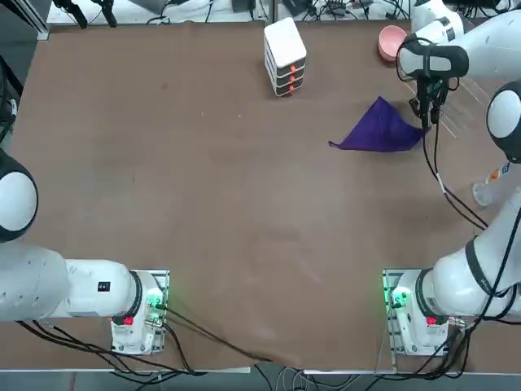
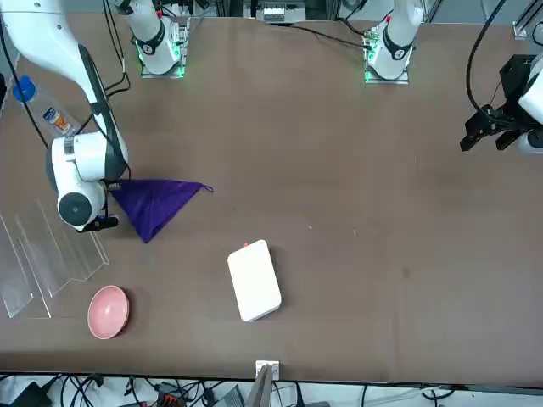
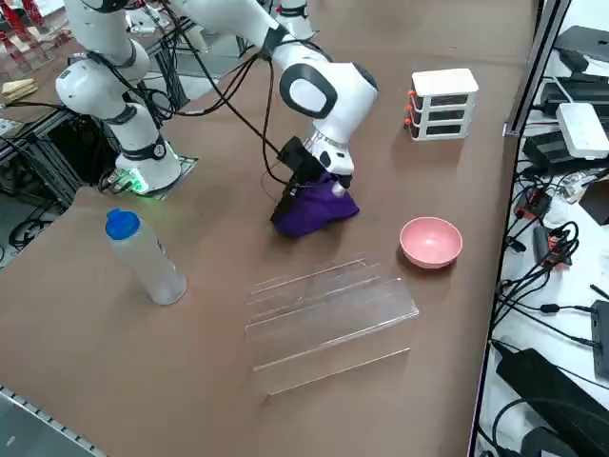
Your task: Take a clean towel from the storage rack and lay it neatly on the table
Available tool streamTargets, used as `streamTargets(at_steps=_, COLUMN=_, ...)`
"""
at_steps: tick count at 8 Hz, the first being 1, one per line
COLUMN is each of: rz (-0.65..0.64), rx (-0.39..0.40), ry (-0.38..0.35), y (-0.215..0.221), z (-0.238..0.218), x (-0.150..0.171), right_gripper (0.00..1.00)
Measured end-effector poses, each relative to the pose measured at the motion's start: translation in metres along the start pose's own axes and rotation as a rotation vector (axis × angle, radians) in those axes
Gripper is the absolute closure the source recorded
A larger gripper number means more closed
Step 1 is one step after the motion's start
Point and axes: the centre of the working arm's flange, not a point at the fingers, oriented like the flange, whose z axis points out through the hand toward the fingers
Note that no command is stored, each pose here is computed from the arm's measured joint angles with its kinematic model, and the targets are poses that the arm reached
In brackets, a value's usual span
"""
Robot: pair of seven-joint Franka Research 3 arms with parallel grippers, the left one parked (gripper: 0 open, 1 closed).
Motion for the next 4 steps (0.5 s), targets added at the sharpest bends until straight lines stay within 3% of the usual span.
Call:
streamTargets(at_steps=3, rz=0.016, rx=0.007, ry=0.044, y=0.009, z=-0.012, x=0.000, right_gripper=0.01)
streamTargets(at_steps=4, rz=0.055, rx=0.064, ry=0.093, y=0.013, z=-0.029, x=0.000, right_gripper=0.00)
